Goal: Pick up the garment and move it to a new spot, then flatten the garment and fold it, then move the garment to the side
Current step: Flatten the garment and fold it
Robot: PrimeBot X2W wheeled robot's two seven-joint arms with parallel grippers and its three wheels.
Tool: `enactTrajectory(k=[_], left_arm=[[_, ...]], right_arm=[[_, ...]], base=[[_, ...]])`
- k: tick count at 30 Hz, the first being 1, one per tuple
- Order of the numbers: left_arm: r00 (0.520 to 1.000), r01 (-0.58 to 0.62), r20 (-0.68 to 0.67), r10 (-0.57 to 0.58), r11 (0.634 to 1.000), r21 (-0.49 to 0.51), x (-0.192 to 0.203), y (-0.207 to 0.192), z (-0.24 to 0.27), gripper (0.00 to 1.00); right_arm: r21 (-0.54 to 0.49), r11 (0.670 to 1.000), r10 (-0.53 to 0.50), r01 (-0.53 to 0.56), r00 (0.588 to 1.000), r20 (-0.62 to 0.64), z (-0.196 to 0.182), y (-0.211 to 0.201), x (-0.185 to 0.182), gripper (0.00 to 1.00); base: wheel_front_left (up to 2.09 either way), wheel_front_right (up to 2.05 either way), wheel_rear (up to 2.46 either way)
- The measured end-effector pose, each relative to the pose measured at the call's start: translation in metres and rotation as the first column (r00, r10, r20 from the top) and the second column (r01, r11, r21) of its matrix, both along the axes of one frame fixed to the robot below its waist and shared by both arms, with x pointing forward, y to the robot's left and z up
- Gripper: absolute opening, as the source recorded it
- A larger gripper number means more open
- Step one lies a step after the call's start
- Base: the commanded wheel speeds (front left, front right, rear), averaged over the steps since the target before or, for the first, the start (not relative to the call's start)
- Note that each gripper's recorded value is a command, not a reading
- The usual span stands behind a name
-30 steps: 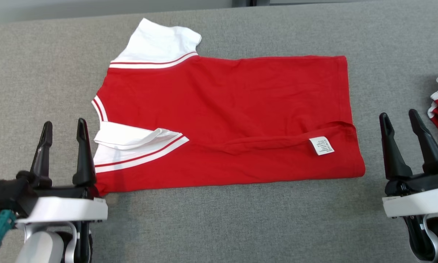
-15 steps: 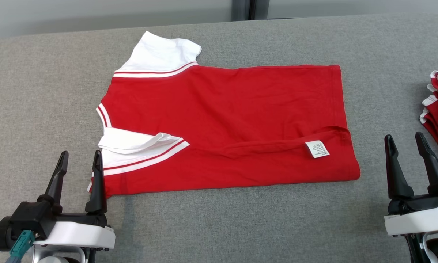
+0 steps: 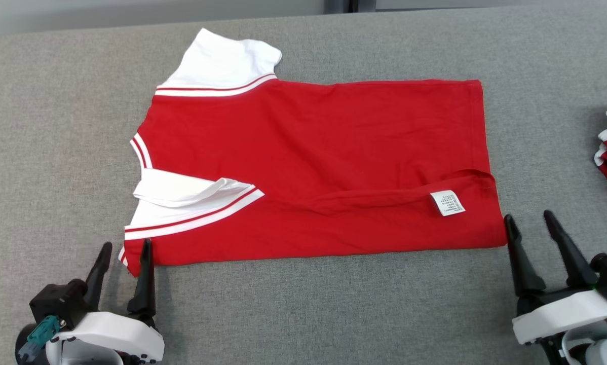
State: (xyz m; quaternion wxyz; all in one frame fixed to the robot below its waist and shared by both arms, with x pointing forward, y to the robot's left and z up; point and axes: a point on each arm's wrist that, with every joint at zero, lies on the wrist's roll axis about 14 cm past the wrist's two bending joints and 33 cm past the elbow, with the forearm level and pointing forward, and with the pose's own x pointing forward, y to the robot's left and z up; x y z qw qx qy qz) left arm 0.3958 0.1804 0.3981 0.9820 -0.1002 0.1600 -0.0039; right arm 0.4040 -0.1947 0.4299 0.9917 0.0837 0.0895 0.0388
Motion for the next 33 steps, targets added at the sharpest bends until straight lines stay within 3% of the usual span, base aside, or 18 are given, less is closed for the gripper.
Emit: enactTrajectory(k=[5, 13, 14, 15, 16, 23, 33], left_arm=[[0.993, -0.032, -0.112, 0.024, 0.997, -0.064, -0.007, 0.000, -0.033, 1.00], [0.987, -0.028, -0.161, 0.010, 0.994, -0.107, -0.001, -0.002, -0.049, 1.00], [0.986, -0.021, -0.168, 0.002, 0.994, -0.112, -0.001, -0.003, -0.050, 0.96], [0.985, -0.016, -0.175, -0.004, 0.993, -0.117, -0.001, -0.003, -0.051, 0.45], [0.985, -0.015, -0.174, -0.006, 0.993, -0.117, 0.000, -0.003, -0.051, 0.00], [0.985, -0.009, -0.173, -0.012, 0.993, -0.116, -0.001, -0.001, -0.044, 0.00], [0.982, -0.017, -0.188, -0.004, 0.994, -0.109, -0.039, 0.003, -0.024, 0.00]], right_arm=[[0.027, 1.000, 0.011, -0.008, 0.994, -0.105, -0.036, 0.008, -0.005, 1.00], [0.061, 0.998, 0.046, -0.036, 0.984, -0.173, -0.059, 0.021, -0.004, 1.00], [0.066, 0.997, 0.050, -0.039, 0.983, -0.174, -0.060, 0.023, -0.004, 0.64], [0.072, 0.996, 0.055, -0.042, 0.982, -0.179, -0.061, 0.025, -0.003, 0.42], [0.075, 0.996, 0.058, -0.045, 0.981, -0.183, -0.062, 0.025, -0.003, 0.00], [0.089, 0.994, 0.075, -0.059, 0.979, -0.189, -0.062, 0.030, -0.002, 0.00], [0.084, 0.996, 0.054, -0.038, 0.979, -0.199, -0.050, 0.016, -0.027, 0.00]], base=[[0.00, 0.00, 0.00], [0.00, 0.00, 0.00], [0.00, 0.00, 0.00], [0.00, 0.00, 0.00], [0.00, 0.00, 0.00], [0.00, 0.00, 0.00], [0.00, 0.00, 0.00]])
